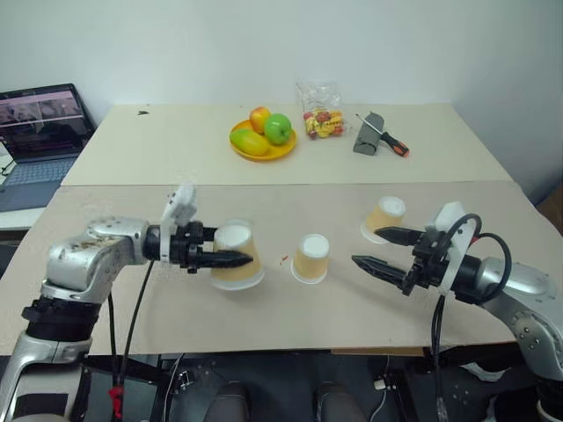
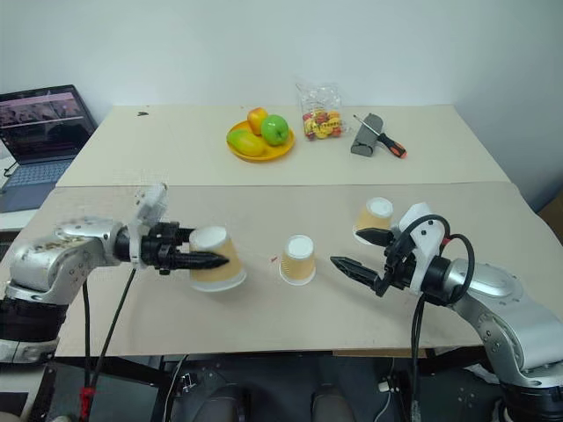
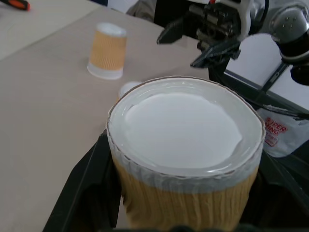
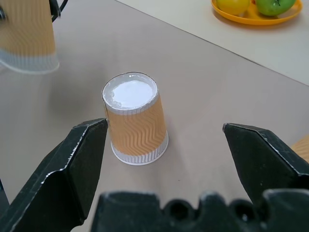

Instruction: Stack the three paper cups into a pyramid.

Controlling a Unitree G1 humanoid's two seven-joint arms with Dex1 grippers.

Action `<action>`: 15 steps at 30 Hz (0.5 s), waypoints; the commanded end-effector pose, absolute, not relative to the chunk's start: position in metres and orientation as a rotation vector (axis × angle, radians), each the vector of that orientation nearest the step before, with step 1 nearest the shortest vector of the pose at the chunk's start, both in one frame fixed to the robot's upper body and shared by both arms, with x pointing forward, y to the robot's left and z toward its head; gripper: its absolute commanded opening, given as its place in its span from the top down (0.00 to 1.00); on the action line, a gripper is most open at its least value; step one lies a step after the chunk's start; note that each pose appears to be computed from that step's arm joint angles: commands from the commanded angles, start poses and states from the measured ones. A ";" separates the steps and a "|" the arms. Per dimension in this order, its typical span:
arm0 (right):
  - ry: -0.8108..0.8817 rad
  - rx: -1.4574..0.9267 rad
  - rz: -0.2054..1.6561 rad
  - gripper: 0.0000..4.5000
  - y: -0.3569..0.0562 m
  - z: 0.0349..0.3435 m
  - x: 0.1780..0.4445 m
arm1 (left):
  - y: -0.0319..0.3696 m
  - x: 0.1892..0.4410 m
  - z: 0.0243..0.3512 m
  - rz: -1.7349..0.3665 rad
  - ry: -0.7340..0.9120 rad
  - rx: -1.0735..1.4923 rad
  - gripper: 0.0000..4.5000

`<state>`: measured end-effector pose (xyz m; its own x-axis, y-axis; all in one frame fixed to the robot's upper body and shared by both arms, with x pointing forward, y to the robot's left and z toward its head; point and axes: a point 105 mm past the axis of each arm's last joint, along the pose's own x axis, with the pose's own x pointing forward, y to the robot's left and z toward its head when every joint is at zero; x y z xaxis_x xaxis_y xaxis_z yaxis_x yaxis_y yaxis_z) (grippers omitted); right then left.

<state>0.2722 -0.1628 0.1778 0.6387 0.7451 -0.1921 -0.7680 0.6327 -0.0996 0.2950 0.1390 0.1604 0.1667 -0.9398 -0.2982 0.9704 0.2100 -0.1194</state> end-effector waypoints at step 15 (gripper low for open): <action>0.076 -0.189 0.833 0.00 -0.167 0.195 0.265 | 0.083 0.335 0.120 -1.299 0.089 0.352 0.44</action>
<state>0.2695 -0.1670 0.1833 0.6660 0.7272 -0.1662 -0.7449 0.6599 -0.0979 0.3342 0.0856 0.1201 0.2812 -0.9272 -0.2472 0.9517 0.2363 0.1962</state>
